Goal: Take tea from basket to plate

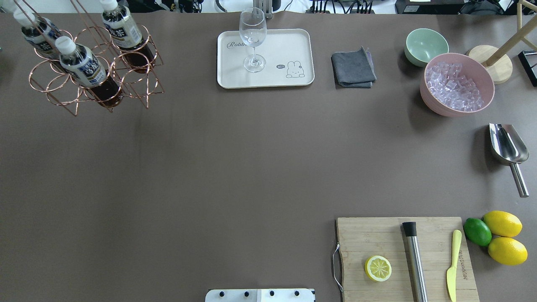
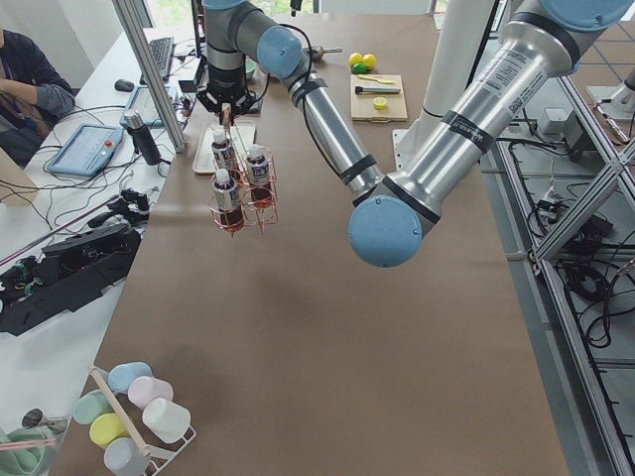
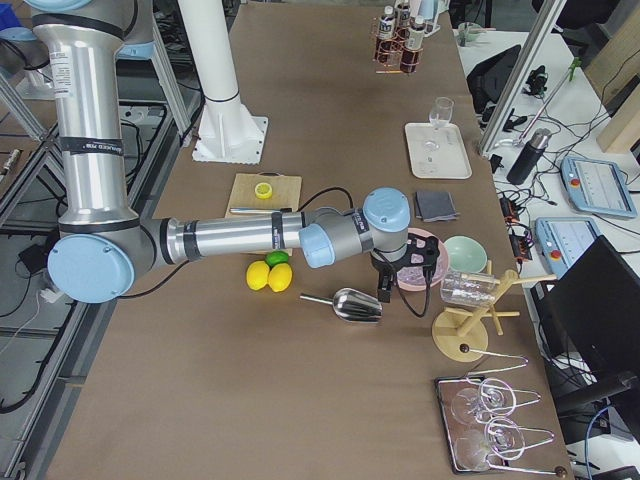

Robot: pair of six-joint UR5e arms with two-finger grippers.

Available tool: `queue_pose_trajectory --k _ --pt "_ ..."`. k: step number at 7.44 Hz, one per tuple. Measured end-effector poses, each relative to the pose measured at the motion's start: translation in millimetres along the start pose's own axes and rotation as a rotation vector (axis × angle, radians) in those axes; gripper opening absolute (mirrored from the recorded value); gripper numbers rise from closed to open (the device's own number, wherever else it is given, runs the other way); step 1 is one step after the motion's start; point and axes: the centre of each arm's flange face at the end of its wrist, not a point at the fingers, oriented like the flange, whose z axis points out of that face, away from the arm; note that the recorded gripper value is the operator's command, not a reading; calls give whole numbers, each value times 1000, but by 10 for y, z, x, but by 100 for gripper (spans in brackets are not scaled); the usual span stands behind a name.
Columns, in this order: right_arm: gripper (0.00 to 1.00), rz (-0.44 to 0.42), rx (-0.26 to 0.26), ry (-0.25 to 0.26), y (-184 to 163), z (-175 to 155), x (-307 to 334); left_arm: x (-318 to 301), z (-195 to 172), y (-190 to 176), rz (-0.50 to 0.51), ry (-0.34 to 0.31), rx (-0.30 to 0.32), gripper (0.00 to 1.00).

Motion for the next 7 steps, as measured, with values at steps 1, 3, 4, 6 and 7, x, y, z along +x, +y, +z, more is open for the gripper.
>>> queue_pose_trajectory --k 1,3,4,6,7 --pt "100 45 0 -23 -24 31 -284 184 105 -325 37 19 3 0" --pt "100 47 -20 -66 -121 163 -1043 581 408 -975 95 48 -2 0" --pt "100 73 -31 -91 -172 210 -1492 806 566 -1255 114 65 -2 0" --pt "100 188 -85 -148 -198 235 -2206 1293 641 -1746 99 64 9 0" --pt "100 280 -133 -170 -145 254 -2496 1524 698 -1915 85 68 9 0"
